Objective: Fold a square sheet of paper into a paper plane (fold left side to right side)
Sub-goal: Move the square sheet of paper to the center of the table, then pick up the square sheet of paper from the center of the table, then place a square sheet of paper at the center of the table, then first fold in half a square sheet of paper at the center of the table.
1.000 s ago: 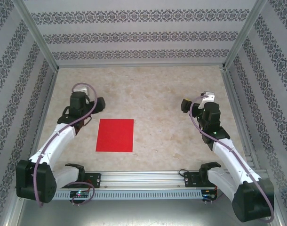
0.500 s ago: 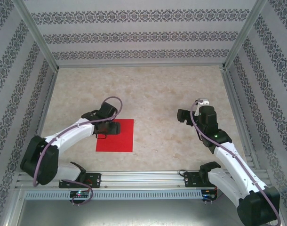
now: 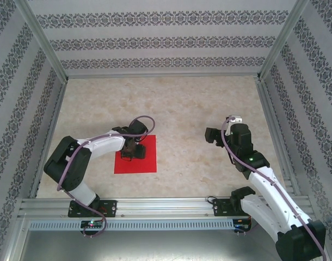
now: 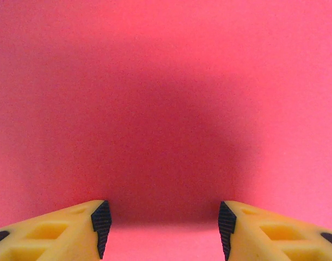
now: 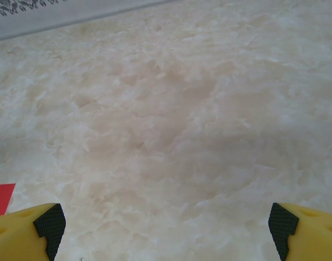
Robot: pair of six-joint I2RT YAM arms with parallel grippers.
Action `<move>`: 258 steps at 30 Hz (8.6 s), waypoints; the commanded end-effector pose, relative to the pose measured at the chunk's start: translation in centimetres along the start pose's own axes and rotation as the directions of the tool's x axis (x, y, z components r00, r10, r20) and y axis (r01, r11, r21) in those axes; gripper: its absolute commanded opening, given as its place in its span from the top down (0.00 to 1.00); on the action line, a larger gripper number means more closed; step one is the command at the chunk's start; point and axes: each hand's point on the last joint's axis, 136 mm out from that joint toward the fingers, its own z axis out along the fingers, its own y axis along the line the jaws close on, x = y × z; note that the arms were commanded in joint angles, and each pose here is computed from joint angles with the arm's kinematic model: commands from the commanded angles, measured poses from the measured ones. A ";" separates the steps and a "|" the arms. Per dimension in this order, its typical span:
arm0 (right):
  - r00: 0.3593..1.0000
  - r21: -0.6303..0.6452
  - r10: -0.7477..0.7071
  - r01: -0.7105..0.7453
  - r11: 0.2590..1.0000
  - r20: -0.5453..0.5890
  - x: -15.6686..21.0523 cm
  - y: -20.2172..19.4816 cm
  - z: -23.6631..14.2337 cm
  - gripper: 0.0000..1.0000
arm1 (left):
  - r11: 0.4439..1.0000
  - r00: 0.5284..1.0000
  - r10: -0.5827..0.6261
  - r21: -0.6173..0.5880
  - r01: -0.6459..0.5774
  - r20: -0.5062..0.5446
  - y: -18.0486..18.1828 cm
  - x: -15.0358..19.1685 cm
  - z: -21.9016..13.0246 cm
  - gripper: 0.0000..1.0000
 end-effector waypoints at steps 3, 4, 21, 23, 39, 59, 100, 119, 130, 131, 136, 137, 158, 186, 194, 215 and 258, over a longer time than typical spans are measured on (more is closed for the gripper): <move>0.999 0.011 -0.002 0.002 1.000 0.034 -0.7 -0.1 -1.3 0.02 | 1.000 1.000 0.021 0.001 -0.021 0.012 -1.8 -1.0 1.4 0.43; 0.999 0.009 -0.003 0.002 1.000 0.035 -0.7 0.0 -1.4 0.02 | 1.000 1.000 0.025 0.007 -0.025 0.017 -2.1 -1.3 1.5 0.43; 1.000 -0.001 0.030 -0.030 1.000 -0.003 0.4 0.1 -1.3 0.02 | 0.975 0.985 0.173 0.135 -0.175 0.031 -11.1 -8.6 4.2 0.43; 0.999 -0.007 0.033 -0.034 0.999 -0.018 0.6 0.2 -1.0 0.02 | 0.971 0.984 0.173 0.159 -0.177 0.040 -11.9 -9.2 3.8 0.43; 0.973 -0.176 -0.006 -0.036 0.984 -0.232 1.8 6.2 4.8 0.02 | 0.950 0.979 0.005 0.306 -0.068 0.203 -9.1 -10.5 -5.3 0.37; 0.880 -0.151 -0.078 0.007 0.988 -0.469 5.3 13.2 20.0 0.02 | 0.908 0.981 -0.181 0.394 0.140 0.069 -5.2 -8.4 -0.2 0.57; 0.783 -0.249 -0.182 0.036 0.968 -0.595 10.8 17.2 17.1 0.38 | 0.912 0.986 -0.167 0.385 0.142 0.030 -5.4 -7.4 1.5 0.61; 0.880 -0.563 -0.132 -0.170 0.809 -0.456 3.1 18.1 11.1 0.69 | 0.836 0.917 -0.184 0.547 -0.045 0.355 -3.7 -10.7 -10.9 0.37; 0.956 -0.863 -0.239 -0.030 0.504 -0.173 -5.0 19.0 -2.8 0.69 | 0.575 0.745 -0.200 0.692 -0.437 0.636 -6.5 -10.3 -24.7 0.13; 0.959 -0.879 -0.245 -0.011 0.477 -0.145 -5.5 19.3 -4.1 0.69 | 0.543 0.730 -0.197 0.693 -0.474 0.655 -6.9 -10.2 -25.9 0.13; 0.964 -0.922 -0.261 0.058 0.384 -0.048 -7.2 20.6 -8.8 0.69 | 0.414 0.665 -0.177 0.668 -0.619 0.726 -8.4 -9.4 -30.3 0.12; 0.964 -0.927 -0.263 0.067 0.370 -0.036 -7.4 20.8 -9.6 0.69 | 0.396 0.653 -0.170 0.658 -0.641 0.738 -8.6 -9.3 -31.0 0.12; 0.974 -0.865 -0.228 0.131 0.484 0.021 -8.3 19.9 -10.2 0.54 | 0.244 0.622 -0.056 0.615 -0.750 0.781 -12.8 -5.6 -32.6 0.92; 0.890 -0.394 0.065 -0.264 0.881 -0.451 3.1 8.9 5.4 0.47 | 0.820 0.987 -0.079 0.573 -0.016 0.140 -8.6 -11.4 -2.6 1.00; 0.827 -0.344 0.096 -0.332 0.878 -0.554 6.3 9.4 9.9 0.87 | 0.867 0.994 -0.062 0.499 0.009 0.090 -7.5 -11.1 -1.8 1.00; 0.659 -0.242 0.065 -0.363 0.900 -0.749 10.3 10.3 17.1 0.95 | 0.892 0.998 -0.021 0.451 -0.005 0.053 -7.6 -12.6 -2.1 1.00; 0.778 -0.330 0.183 -0.450 0.830 -0.601 5.4 11.3 13.3 0.52 | 0.622 0.995 -0.104 0.780 0.069 -0.006 -15.1 -15.0 -2.4 0.69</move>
